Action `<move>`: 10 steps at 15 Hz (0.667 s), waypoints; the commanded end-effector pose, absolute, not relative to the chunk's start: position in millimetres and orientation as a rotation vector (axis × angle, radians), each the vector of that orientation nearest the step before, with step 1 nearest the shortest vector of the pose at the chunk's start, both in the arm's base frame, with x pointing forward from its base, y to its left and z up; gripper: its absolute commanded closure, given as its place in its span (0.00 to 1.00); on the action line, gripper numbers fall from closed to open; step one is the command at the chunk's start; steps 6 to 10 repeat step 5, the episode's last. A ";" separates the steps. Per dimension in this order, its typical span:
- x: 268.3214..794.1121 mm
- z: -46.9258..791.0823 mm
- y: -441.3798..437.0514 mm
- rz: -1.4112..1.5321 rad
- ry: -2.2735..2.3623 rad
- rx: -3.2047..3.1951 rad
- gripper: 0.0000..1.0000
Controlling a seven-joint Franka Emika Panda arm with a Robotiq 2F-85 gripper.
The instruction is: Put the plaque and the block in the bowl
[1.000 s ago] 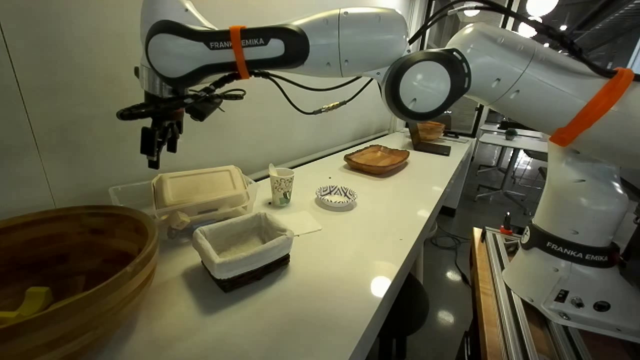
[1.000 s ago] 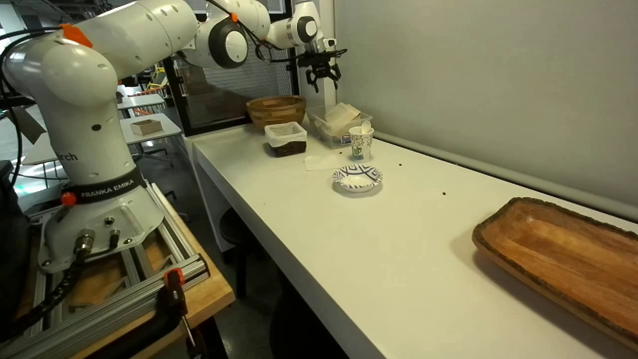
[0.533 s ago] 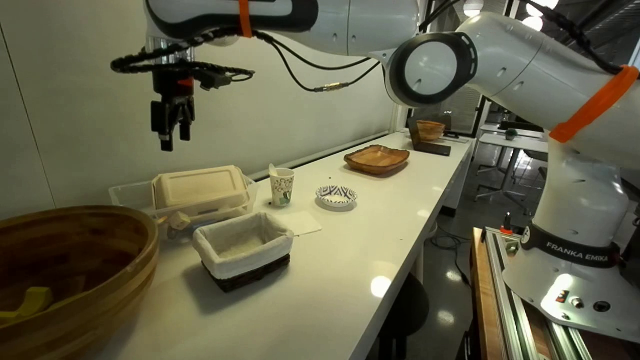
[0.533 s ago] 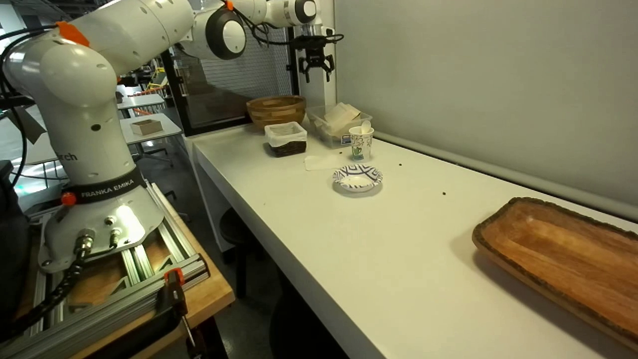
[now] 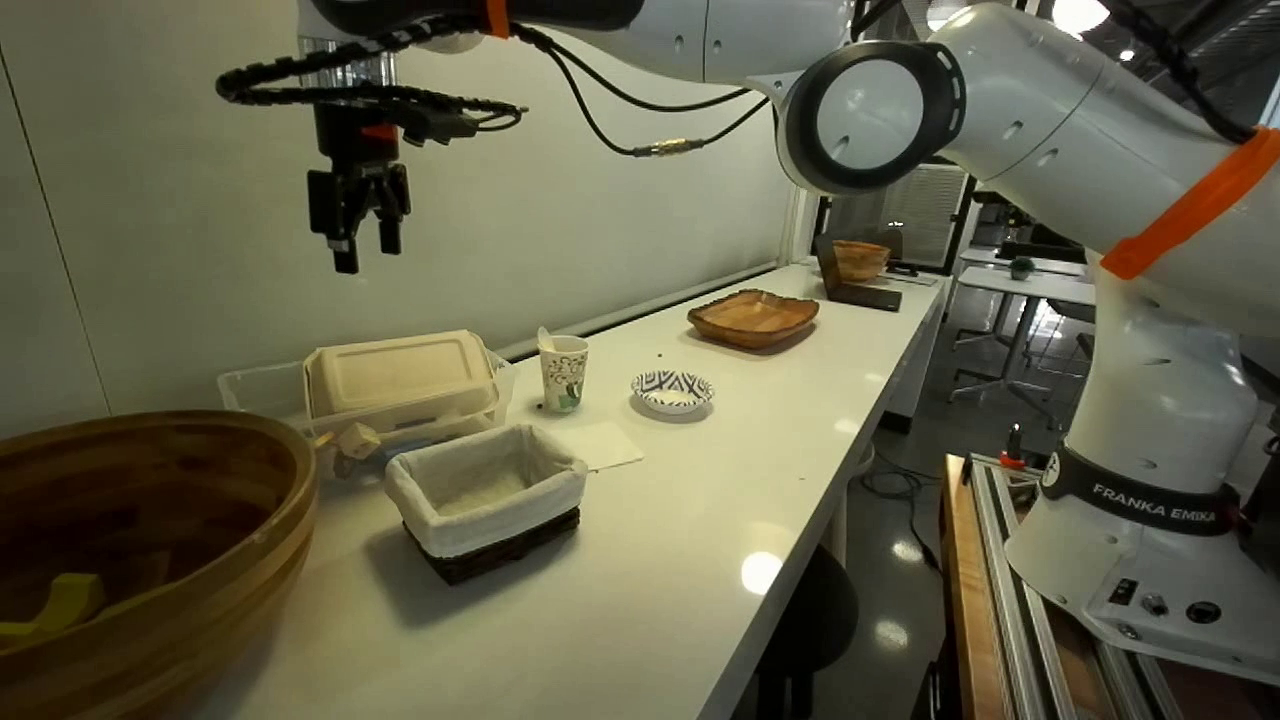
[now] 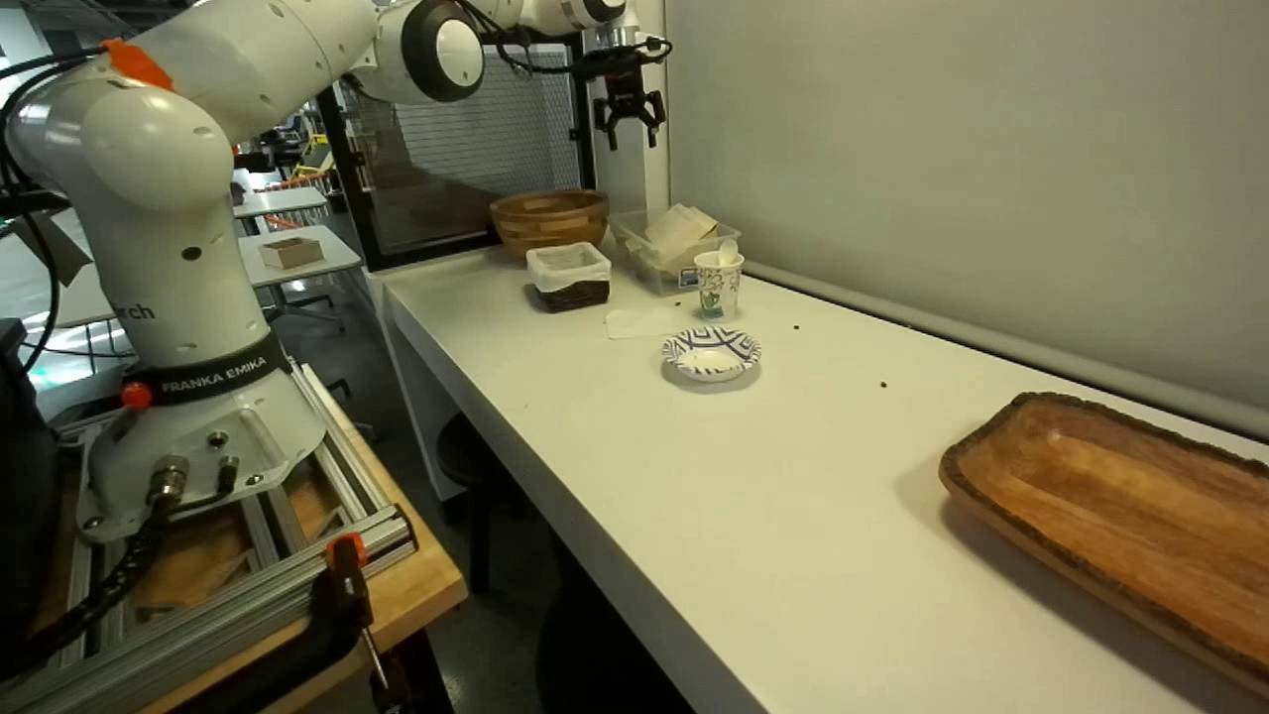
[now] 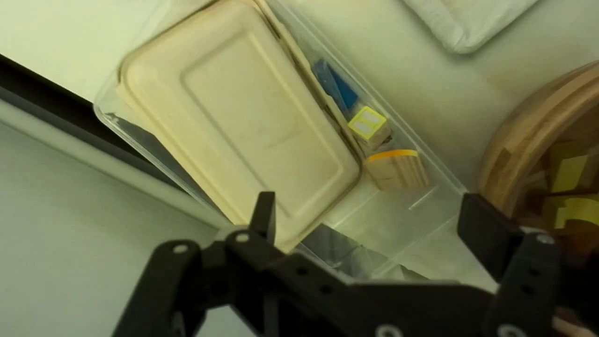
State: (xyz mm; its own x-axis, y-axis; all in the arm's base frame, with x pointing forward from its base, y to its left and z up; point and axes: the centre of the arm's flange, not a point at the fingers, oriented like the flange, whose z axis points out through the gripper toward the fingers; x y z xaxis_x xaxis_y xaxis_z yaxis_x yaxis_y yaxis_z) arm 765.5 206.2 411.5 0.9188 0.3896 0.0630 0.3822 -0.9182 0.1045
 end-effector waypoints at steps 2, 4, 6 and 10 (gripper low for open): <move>767.0 409.0 200.5 0.121 0.528 2.981 0.00; 767.3 409.0 199.2 0.122 0.508 2.981 0.00; 767.3 408.9 199.3 0.122 0.502 2.981 0.00; 767.3 408.9 199.3 0.122 0.502 2.981 0.00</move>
